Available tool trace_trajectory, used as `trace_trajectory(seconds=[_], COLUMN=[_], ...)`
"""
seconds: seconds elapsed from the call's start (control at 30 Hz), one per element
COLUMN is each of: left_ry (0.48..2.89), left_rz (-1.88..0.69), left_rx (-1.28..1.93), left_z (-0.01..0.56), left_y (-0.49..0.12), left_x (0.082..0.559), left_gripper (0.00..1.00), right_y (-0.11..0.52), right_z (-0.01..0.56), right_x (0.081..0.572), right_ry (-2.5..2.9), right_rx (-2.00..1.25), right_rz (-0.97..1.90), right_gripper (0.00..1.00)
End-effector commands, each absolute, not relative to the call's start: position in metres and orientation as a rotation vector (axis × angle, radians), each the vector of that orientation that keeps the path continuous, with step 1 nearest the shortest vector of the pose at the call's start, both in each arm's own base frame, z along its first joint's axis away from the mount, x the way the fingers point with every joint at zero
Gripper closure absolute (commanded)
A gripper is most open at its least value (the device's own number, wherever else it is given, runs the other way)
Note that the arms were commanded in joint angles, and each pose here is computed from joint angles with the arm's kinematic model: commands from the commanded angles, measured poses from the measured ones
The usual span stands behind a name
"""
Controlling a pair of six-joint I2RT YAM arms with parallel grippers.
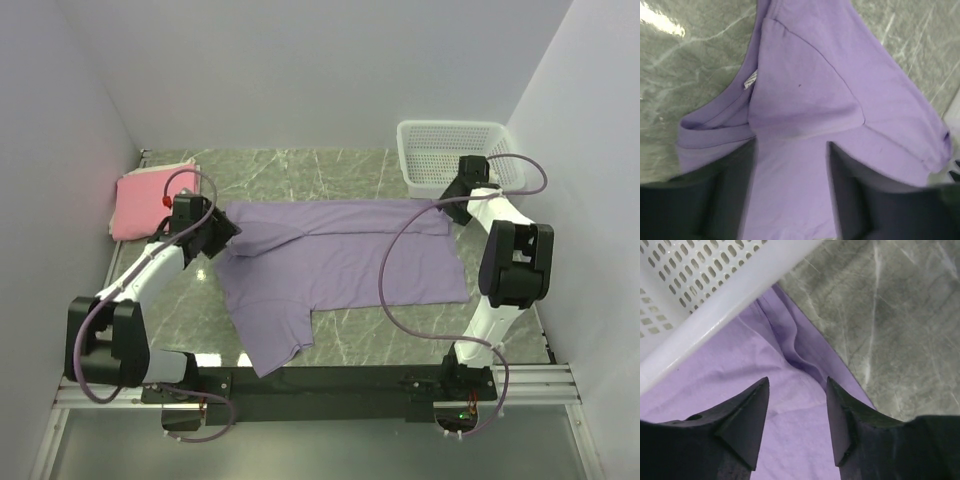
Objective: Fold and stack the t-shirts
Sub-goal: Fold the tshirt
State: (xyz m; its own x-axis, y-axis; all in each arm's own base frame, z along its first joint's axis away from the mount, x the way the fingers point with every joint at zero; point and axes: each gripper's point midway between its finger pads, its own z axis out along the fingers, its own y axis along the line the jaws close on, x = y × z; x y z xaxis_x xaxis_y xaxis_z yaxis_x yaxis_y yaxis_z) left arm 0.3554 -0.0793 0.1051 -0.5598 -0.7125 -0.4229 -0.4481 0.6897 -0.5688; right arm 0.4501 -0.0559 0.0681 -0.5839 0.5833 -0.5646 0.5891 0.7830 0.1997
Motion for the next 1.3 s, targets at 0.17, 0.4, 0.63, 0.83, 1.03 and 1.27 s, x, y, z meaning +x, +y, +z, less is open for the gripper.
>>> trace_trajectory(seconds=[0.17, 0.4, 0.63, 0.83, 1.03, 1.27], left_ry=[2.203, 2.255, 2.207, 2.143, 2.061, 2.024], left_rz=[-0.482, -0.434, -0.354, -0.317, -0.299, -0.286], left_rx=[-0.742, -0.696, -0.71, -0.727, -0.732, -0.725], left_z=[0.152, 0.143, 0.16, 0.187, 0.223, 0.241], left_y=[-0.076, -0.085, -0.067, -0.054, -0.044, -0.039], left_x=[0.334, 0.295, 0.279, 0.27, 0.266, 0.263], left_gripper=[0.13, 0.12, 0.07, 0.01, 0.01, 0.01], right_y=[0.022, 0.17, 0.311, 0.383, 0.408, 0.398], right_z=[0.131, 0.123, 0.114, 0.084, 0.051, 0.009], right_x=[0.424, 0.358, 0.293, 0.247, 0.213, 0.151], right_ry=[2.321, 2.449, 2.508, 2.52, 2.494, 2.579], right_rx=[0.613, 0.129, -0.376, -0.743, -1.045, -1.375], right_rz=[0.1, 0.38, 0.567, 0.53, 0.41, 0.325], right_gripper=[0.39, 0.44, 0.45, 0.46, 0.46, 0.46])
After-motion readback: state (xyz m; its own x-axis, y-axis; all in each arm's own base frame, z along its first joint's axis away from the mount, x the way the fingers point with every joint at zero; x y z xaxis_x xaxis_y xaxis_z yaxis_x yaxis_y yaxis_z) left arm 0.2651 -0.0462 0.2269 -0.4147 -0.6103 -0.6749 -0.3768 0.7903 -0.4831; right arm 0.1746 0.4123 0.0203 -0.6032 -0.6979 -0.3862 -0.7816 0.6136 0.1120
